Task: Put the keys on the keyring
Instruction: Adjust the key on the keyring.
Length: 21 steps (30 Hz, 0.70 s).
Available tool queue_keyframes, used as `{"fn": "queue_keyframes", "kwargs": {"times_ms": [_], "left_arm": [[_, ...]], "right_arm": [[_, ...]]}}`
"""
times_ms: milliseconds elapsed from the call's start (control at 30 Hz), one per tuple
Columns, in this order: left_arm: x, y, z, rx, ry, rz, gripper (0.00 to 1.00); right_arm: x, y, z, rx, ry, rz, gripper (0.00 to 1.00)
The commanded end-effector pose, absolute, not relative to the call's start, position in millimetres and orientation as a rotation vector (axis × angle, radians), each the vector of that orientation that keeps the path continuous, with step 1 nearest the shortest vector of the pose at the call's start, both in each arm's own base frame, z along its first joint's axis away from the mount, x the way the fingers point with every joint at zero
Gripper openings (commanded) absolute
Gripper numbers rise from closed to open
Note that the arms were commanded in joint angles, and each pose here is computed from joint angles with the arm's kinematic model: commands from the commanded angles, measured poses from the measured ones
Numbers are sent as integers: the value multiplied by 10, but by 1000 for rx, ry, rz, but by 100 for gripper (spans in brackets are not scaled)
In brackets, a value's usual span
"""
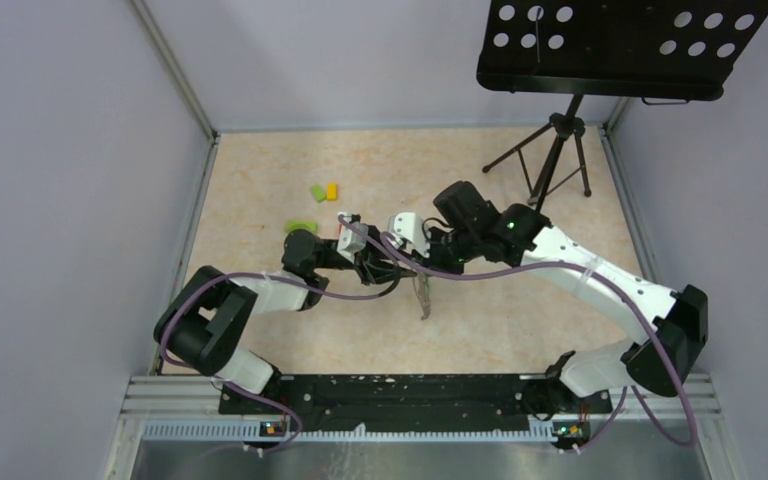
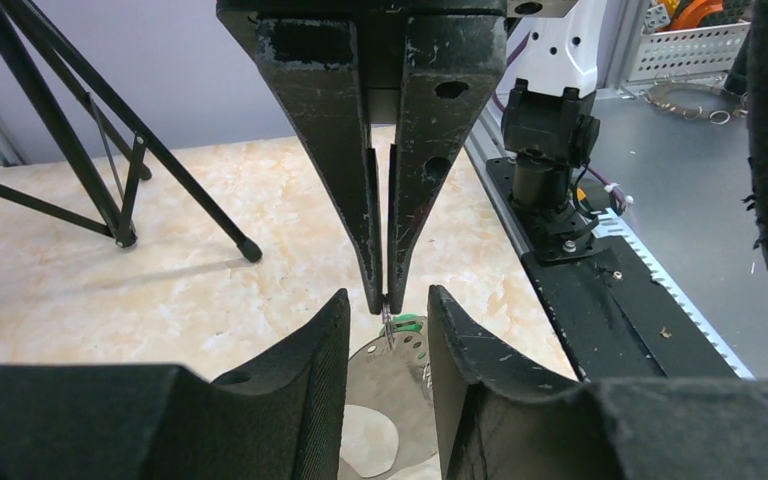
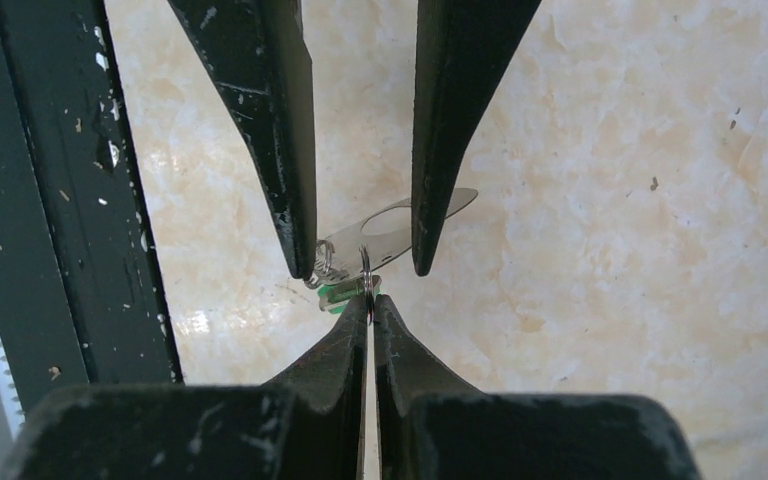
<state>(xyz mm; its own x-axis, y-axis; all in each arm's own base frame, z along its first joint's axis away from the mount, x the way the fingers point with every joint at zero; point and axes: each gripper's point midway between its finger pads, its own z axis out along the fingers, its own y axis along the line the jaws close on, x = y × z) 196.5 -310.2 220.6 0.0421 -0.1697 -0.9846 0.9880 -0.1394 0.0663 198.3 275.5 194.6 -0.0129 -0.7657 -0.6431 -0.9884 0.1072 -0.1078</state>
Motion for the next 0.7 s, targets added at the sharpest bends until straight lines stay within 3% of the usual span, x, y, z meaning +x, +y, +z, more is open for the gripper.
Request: {"fn": "queue_keyframes", "kwargs": {"times_ms": [0, 667], "left_arm": [[1993, -3129, 2274, 1206, 936, -1316, 38], [1961, -3187, 2203, 1211, 941, -1348, 29]], "right_arm": [[1999, 2854, 2192, -1689, 1766, 517, 0], [1980, 2893, 2236, -1678, 1751, 546, 0]]}}
